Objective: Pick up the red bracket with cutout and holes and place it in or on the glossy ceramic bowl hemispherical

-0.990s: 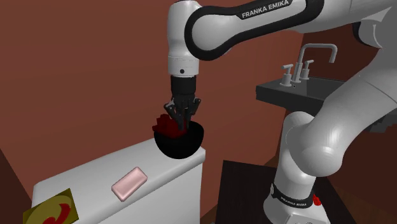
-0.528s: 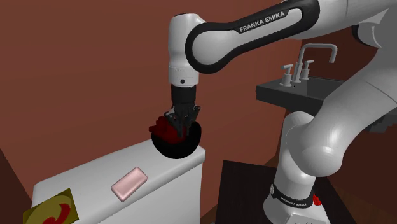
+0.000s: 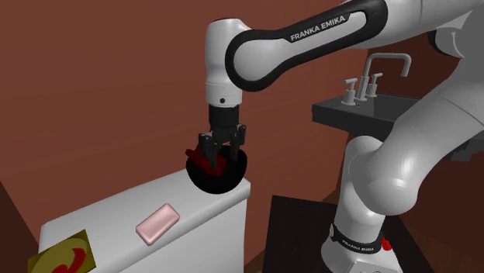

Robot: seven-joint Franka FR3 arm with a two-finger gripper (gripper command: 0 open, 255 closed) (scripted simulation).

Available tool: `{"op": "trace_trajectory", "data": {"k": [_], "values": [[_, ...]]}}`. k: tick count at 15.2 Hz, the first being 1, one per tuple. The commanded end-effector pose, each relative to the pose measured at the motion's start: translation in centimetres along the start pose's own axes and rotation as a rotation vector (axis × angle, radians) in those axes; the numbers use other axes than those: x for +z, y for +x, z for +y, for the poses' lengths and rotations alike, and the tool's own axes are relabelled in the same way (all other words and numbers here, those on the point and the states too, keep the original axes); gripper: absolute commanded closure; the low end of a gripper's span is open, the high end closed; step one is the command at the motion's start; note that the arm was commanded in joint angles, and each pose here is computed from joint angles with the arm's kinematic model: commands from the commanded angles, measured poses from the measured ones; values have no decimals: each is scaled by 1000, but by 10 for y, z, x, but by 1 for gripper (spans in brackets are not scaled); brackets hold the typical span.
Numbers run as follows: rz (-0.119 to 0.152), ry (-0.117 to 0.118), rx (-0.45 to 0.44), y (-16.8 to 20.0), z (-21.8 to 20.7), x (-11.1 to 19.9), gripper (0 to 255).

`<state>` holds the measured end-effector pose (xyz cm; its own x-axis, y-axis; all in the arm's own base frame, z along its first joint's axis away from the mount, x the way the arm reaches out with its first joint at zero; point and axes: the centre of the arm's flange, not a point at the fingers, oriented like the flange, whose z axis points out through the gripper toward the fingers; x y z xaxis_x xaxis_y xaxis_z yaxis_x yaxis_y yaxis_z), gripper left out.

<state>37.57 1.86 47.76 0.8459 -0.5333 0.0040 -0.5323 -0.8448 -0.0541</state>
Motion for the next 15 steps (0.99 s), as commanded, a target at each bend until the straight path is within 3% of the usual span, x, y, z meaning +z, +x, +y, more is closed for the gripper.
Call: {"op": "trace_trajectory", "data": {"k": [1,4,8,15], "values": [[-2,-2,1,0,0,1,0],[-2,-2,1,0,0,1,0],[-2,-2,1,0,0,-49,0],[-2,-2,1,0,0,-49,0]]}}
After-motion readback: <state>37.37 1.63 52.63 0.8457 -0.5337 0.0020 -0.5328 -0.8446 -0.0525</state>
